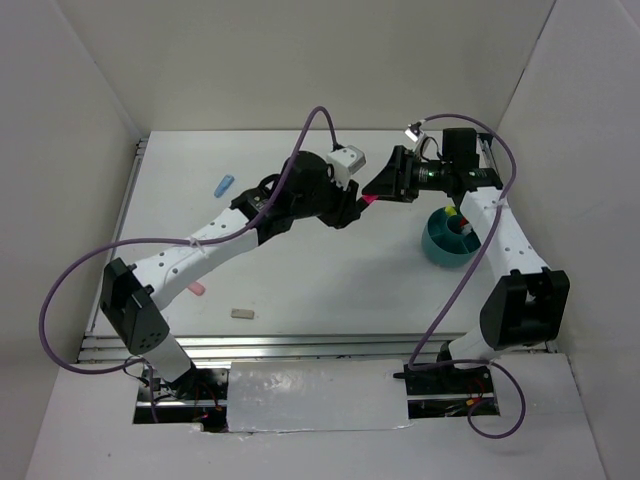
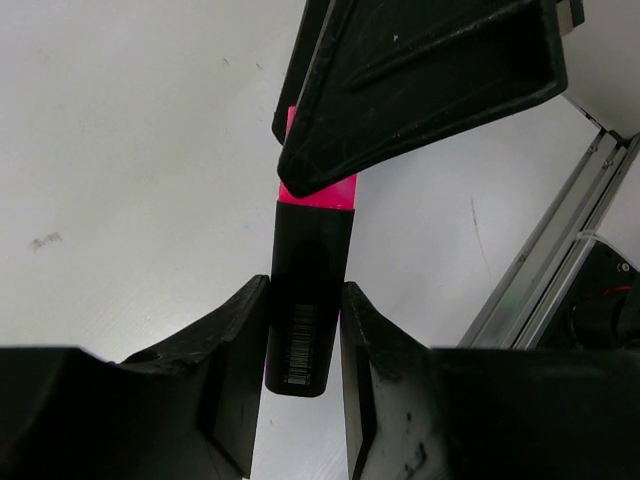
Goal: Sort the stationery into containers
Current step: Place the stationery in the storage box.
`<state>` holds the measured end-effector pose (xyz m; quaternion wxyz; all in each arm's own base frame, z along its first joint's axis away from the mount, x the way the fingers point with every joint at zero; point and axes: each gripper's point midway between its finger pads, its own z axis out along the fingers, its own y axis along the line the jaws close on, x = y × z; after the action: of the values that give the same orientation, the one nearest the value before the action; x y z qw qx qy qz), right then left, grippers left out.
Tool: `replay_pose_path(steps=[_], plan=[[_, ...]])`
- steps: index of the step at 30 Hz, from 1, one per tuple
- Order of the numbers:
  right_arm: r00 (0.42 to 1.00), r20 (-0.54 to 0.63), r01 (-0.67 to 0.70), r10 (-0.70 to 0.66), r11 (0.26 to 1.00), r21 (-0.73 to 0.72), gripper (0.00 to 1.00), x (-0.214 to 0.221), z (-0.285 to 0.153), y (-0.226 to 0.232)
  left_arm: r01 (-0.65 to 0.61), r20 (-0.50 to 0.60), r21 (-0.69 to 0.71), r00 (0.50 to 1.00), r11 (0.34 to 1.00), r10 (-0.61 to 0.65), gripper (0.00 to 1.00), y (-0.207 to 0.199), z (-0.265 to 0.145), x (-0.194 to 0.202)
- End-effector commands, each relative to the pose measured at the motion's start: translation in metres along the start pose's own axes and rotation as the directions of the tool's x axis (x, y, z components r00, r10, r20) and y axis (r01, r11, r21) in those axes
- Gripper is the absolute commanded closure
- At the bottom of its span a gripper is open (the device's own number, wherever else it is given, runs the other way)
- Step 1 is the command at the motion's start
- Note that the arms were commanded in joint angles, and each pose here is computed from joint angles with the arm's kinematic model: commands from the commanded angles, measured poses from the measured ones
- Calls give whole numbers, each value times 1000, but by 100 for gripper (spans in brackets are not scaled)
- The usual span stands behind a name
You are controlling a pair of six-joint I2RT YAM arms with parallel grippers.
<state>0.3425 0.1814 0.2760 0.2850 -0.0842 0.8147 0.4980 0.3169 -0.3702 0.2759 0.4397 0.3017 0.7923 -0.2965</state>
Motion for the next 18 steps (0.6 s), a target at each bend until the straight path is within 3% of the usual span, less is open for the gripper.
replay_pose_path(steps=[1,2,6,8,9,10,11,14,15,16,18], plan=[[1000,-7,15,-15,999,-42,33,1,-1,8,-27,68,-6,997,1000,27,100,-3,-6,-26],[1000,-9,16,-17,998,-61,41,1,-2,11,-26,68,-6,997,1000,26,100,-4,-7,-26],[1000,-30,-5,1,992,-123,56,7,-3,22,-30,68,-17,997,999,31,100,-2,-5,-25],[1000,-25,6,-10,987,-161,72,6,-6,30,-31,66,-27,997,999,33,100,0,-4,-24],[1000,-31,-5,0,985,-172,79,8,-6,33,-32,63,-29,997,999,34,98,1,-3,-23],[1000,-27,2,-6,985,-174,94,7,-8,35,-32,64,-26,997,999,34,95,0,-3,-23],[1000,-17,20,-23,985,-170,100,4,-10,35,-30,59,-27,998,999,32,89,1,-2,-21],[999,29,43,-40,991,-130,100,-10,-24,29,-18,56,-79,998,997,23,46,8,-4,-22],[998,42,54,-49,990,-128,100,-14,-29,29,-7,46,-91,999,996,12,11,11,-5,-19],[991,114,79,-70,994,-80,100,-35,-54,17,3,54,-164,999,986,6,3,23,-8,-20],[987,148,61,-61,998,3,100,-46,-80,3,1,45,-217,999,976,9,1,35,-12,-16]])
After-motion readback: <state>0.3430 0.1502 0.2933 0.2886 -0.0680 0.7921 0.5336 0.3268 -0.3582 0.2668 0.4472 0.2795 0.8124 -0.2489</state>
